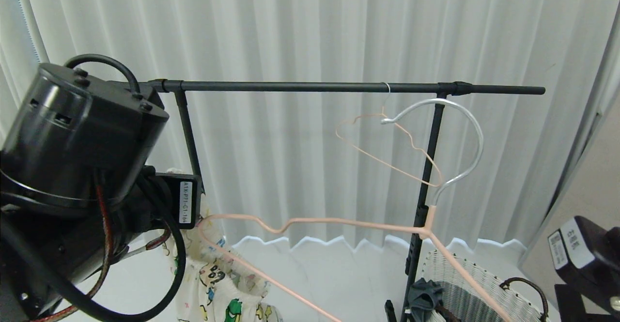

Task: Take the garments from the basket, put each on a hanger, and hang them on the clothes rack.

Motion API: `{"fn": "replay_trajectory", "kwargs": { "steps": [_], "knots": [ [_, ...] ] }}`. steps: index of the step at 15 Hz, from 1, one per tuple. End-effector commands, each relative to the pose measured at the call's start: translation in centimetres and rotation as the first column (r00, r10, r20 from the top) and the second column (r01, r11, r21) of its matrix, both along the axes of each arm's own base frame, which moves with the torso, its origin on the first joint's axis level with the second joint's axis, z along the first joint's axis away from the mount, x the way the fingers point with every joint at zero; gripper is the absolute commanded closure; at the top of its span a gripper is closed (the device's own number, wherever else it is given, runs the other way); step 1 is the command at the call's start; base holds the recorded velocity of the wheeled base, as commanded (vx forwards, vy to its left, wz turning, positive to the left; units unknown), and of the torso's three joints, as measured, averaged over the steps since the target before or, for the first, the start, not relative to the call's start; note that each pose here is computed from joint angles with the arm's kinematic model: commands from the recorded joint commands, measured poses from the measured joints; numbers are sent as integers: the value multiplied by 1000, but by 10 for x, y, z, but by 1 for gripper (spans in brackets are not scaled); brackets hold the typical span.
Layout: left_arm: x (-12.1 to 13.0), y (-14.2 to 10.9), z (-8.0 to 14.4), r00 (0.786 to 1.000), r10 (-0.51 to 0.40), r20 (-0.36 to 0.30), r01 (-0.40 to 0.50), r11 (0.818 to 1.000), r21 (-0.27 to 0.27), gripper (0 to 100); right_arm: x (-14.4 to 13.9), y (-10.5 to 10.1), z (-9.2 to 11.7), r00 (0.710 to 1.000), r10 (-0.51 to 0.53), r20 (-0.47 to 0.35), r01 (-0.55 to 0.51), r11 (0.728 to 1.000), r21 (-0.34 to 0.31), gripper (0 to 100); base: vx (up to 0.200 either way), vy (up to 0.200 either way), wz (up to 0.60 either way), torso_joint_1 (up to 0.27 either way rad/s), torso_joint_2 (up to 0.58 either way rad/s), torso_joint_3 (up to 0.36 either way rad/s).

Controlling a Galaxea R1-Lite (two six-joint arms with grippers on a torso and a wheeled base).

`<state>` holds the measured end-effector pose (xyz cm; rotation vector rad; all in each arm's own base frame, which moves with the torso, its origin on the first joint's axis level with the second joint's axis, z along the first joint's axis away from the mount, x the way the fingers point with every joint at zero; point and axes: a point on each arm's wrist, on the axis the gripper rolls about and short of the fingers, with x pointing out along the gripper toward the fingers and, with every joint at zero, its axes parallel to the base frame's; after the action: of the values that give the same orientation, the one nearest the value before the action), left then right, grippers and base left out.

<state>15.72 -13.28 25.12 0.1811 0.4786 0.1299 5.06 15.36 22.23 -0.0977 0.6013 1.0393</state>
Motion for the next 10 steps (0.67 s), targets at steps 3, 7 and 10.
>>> {"fn": "replay_trajectory", "kwargs": {
  "steps": [3,7,10],
  "knots": [
    [0,-5,-1,1000,-14,-5,14,1000,4,100,9,27,-9,1000,-10,-16,10,1000,8,100,0,0,0,0,0,0],
    [0,-5,0,1000,-14,1,14,1000,-2,100,17,50,-19,999,-31,-35,32,999,13,100,0,0,0,0,0,0],
    [-1,-5,0,1000,-13,3,13,1000,-5,100,21,65,-25,998,-40,-40,41,999,34,100,0,0,0,0,0,0]
  ]
}}
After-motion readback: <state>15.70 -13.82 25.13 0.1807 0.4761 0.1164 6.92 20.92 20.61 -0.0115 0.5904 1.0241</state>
